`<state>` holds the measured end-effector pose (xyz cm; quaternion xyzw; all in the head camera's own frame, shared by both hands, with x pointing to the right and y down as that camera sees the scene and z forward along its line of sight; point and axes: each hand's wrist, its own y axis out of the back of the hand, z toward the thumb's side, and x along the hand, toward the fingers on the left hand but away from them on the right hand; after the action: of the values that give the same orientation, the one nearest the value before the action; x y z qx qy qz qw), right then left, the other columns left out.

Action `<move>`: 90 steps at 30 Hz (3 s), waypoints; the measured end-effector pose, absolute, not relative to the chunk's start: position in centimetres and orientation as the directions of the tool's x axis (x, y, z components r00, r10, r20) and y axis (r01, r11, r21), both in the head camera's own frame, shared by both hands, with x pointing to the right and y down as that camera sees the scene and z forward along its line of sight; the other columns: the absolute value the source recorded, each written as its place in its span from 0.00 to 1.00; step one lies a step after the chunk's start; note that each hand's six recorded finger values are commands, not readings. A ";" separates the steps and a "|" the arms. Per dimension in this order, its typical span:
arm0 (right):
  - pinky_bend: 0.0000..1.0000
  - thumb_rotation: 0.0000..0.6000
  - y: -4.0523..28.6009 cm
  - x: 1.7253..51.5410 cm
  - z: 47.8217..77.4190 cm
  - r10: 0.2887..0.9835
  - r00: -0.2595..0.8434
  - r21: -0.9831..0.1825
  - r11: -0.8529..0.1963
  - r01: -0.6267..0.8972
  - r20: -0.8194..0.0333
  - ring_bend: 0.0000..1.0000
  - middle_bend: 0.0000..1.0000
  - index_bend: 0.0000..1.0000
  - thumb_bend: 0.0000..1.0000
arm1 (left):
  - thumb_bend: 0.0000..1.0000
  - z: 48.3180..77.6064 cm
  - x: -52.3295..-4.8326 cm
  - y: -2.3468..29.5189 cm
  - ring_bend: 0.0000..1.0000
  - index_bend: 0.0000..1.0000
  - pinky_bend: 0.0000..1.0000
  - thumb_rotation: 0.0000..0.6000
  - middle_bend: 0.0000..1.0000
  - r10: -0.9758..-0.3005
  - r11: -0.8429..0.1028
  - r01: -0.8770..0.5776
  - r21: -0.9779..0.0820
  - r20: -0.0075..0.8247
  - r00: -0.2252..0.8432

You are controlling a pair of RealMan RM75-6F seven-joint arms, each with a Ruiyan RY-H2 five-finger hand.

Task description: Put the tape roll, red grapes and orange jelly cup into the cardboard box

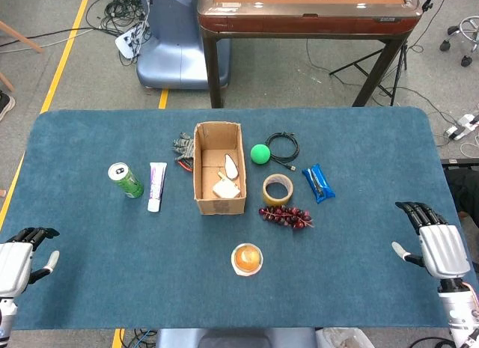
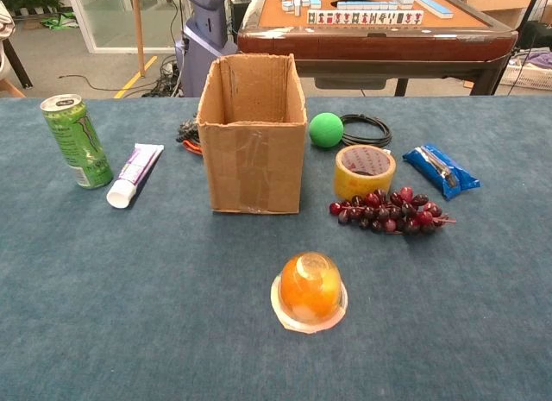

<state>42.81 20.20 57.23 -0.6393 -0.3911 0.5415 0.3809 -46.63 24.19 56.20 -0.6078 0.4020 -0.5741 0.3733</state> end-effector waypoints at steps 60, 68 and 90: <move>1.00 1.00 6.2 24.6 70.7 0.694 0.454 -0.828 -0.435 -0.355 -0.559 1.00 1.00 0.44 0.01 | 0.33 53.2 -49.2 23.5 0.34 0.42 0.53 1.00 0.44 -0.935 -0.340 -0.114 -0.934 0.349 -0.070; 1.00 1.00 6.6 23.7 72.2 0.663 0.469 -0.812 -0.459 -0.361 -0.584 1.00 1.00 0.44 0.10 | 0.33 52.7 -49.6 23.5 0.34 0.42 0.53 1.00 0.44 -0.938 -0.326 -0.110 -0.939 0.336 -0.089; 1.00 1.00 7.1 20.2 73.8 0.601 0.522 -0.796 -0.469 -0.383 -0.605 1.00 1.00 0.44 0.29 | 0.33 50.9 -51.7 23.2 0.34 0.42 0.53 1.00 0.44 -0.934 -0.293 -0.103 -0.951 0.308 -0.184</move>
<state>20.25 7.12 73.79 -0.7083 -0.0768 0.4827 0.5093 -51.67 23.21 50.93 -0.5365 0.4828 -0.5990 0.3468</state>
